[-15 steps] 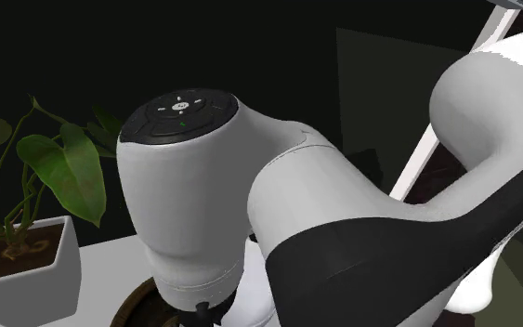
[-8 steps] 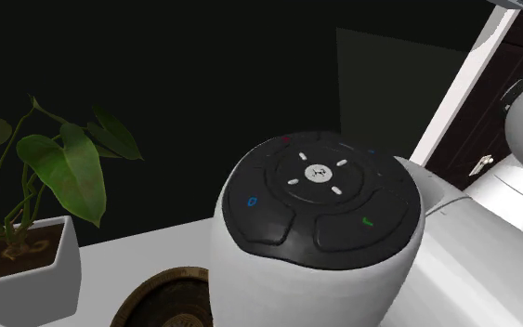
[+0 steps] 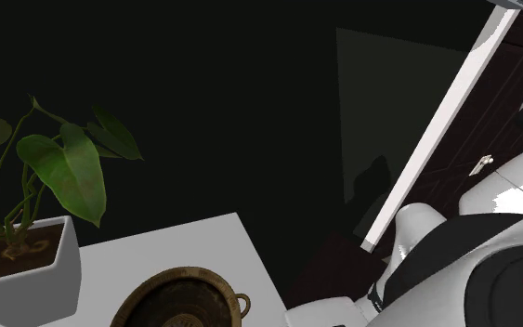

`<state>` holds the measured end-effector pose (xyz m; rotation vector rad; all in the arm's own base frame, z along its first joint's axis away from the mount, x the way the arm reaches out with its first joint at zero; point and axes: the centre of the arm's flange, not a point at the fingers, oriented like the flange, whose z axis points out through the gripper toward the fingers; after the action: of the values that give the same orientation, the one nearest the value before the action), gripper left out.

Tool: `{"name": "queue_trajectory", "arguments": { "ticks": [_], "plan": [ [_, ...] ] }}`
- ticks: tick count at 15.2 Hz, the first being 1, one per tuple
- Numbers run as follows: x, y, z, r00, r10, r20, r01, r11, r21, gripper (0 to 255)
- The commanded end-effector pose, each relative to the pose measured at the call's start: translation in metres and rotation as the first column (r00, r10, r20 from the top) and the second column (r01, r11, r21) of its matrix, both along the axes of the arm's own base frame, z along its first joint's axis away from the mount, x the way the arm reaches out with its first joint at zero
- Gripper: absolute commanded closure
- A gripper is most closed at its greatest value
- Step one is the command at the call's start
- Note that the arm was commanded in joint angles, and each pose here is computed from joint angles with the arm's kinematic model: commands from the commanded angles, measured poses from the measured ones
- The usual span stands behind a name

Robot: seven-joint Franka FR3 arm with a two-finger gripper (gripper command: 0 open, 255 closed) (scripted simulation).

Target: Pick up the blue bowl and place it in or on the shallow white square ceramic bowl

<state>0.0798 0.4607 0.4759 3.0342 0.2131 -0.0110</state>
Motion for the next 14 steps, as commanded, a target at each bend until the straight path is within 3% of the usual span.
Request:
{"name": "queue_trajectory", "arguments": {
  "ticks": [1,14],
  "plan": [
    [-0.003,0.000,-0.009,1.000,-0.001,0.000,0.001,1.000,0.000,255],
    [-0.003,0.000,-0.078,1.000,-0.001,0.000,0.001,1.000,0.000,255]
  ]
}}
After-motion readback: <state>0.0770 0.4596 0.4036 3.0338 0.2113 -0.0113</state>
